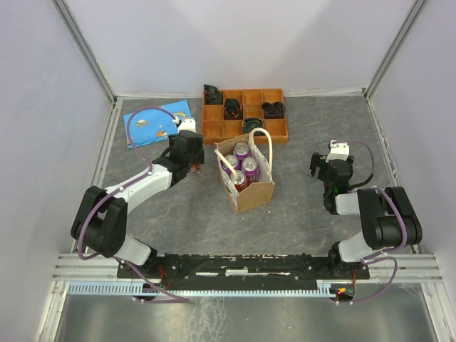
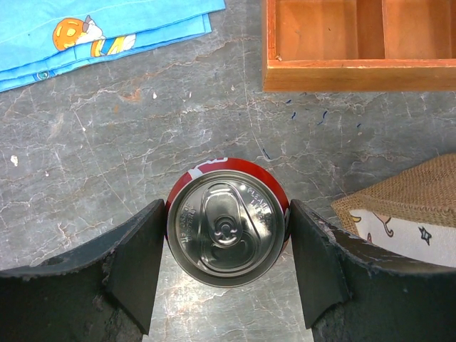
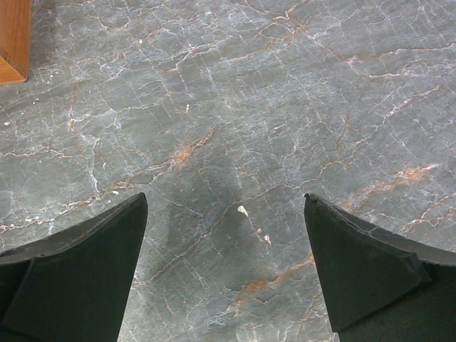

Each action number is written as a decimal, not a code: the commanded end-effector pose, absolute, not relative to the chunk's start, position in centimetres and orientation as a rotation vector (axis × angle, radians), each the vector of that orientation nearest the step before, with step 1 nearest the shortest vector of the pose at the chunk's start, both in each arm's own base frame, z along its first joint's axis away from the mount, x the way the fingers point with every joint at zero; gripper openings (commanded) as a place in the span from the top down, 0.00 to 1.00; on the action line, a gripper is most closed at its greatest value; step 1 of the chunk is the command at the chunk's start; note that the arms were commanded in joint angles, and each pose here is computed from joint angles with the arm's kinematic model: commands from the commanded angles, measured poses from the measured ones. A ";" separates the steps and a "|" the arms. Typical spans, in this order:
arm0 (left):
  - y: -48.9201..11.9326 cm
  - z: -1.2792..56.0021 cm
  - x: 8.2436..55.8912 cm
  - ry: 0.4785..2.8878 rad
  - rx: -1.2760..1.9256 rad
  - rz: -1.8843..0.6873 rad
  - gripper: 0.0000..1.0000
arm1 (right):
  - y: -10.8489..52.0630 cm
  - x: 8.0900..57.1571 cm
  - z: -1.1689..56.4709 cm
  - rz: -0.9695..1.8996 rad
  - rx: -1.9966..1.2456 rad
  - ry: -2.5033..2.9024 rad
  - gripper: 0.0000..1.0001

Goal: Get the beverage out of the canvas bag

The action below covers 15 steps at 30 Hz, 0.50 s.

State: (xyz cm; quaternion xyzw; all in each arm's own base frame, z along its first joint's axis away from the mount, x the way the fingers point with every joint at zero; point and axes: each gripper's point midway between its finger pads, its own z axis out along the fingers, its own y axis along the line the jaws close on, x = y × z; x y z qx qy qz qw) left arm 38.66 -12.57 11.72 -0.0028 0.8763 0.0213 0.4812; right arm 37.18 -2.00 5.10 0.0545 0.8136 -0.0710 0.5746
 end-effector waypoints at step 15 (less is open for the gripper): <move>-13.1 14.2 40.7 2.076 -0.111 0.015 0.01 | -2.1 38.4 7.1 -0.161 0.131 1.838 0.01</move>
